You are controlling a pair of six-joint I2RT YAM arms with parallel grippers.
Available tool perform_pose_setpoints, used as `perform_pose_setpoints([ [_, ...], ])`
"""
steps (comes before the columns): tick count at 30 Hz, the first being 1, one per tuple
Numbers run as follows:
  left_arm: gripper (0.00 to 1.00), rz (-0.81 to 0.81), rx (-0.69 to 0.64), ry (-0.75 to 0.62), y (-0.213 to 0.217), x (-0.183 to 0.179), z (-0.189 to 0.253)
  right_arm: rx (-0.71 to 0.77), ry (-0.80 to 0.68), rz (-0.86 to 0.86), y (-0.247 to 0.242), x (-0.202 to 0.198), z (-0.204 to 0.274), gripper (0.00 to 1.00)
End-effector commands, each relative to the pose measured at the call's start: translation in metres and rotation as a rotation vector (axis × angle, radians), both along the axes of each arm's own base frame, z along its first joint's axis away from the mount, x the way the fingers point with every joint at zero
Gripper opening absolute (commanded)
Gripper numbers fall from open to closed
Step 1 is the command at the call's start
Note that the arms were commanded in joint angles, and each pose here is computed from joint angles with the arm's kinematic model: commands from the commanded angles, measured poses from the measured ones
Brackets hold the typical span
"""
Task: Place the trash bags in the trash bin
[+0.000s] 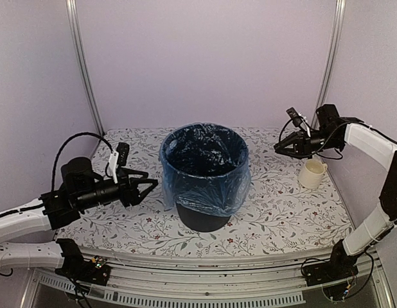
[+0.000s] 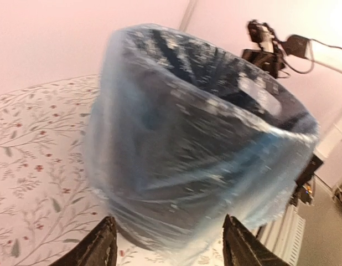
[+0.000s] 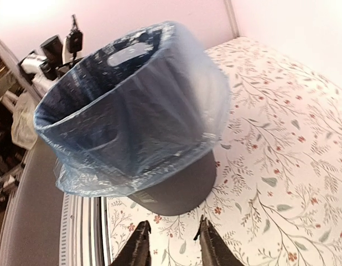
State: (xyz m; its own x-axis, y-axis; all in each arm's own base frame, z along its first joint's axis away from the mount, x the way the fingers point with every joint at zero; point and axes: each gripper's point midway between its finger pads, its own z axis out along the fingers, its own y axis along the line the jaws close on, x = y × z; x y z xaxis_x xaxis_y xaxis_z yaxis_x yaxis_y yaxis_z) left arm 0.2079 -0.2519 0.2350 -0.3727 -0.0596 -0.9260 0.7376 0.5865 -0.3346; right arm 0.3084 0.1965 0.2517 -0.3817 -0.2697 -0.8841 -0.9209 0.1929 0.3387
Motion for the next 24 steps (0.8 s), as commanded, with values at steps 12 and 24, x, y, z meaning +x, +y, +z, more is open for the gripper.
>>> perform_pose_setpoints([
  [12, 0.86, 0.759, 0.364, 0.051, 0.122, 0.154, 0.049, -0.159, -0.262, -0.72, -0.079, 0.109, 0.099, 0.7],
  [24, 0.97, 0.827, 0.379, -0.187, 0.127, 0.183, 0.139, -0.039, -0.455, -1.153, -0.139, 0.115, 0.207, 0.99],
])
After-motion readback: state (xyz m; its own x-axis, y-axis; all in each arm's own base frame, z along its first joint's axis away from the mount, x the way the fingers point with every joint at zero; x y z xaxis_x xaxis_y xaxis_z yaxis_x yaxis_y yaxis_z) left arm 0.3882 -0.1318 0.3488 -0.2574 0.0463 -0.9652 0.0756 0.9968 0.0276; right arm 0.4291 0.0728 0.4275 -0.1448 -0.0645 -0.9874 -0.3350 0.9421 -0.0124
